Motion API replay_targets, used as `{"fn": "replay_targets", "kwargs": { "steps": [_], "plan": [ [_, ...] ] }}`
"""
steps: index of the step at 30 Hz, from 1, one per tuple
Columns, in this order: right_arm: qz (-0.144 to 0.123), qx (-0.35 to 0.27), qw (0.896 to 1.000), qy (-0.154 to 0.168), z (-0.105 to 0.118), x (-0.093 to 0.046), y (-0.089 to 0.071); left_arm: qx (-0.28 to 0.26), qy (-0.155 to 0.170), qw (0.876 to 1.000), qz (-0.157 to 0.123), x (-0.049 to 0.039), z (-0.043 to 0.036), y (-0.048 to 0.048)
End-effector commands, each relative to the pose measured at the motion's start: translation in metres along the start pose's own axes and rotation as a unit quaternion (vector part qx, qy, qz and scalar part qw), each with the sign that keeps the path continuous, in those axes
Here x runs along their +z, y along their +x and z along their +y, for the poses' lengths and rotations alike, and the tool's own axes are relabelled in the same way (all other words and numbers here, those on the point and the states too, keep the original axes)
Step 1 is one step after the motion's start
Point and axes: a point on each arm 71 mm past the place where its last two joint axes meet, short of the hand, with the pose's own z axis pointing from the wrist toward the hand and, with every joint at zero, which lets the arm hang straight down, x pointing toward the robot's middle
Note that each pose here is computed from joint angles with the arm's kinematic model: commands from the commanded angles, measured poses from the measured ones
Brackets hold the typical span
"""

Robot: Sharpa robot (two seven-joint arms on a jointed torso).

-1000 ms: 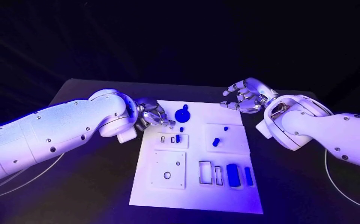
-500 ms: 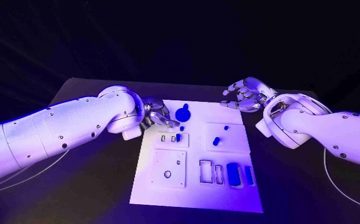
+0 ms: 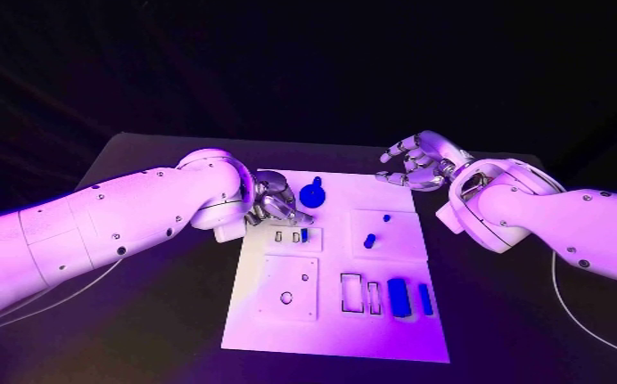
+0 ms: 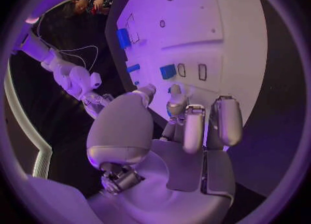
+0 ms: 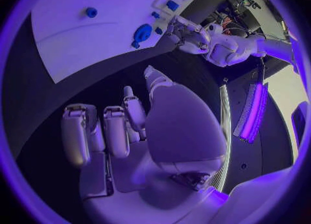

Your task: Assemble the parts on the task board

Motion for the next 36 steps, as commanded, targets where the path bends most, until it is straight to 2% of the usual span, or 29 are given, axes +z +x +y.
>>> {"fn": "replay_targets", "kwargs": {
  "steps": [1,12,36],
  "plan": [
    [0.006,-0.004,1.000,-0.003,0.001,0.000,0.001,0.012,-0.002,1.000,0.014,0.0016,-0.0020,0.0025],
    [0.001,-0.003,1.000,-0.008,0.002,0.001,0.001,0.020,-0.005,0.999,0.029,0.0075,-0.0045,0.0067],
    [0.004,0.000,1.000,-0.014,0.007,-0.001,0.003,0.028,-0.009,0.999,0.045,0.0133,-0.0057,0.0109]
  ]
}}
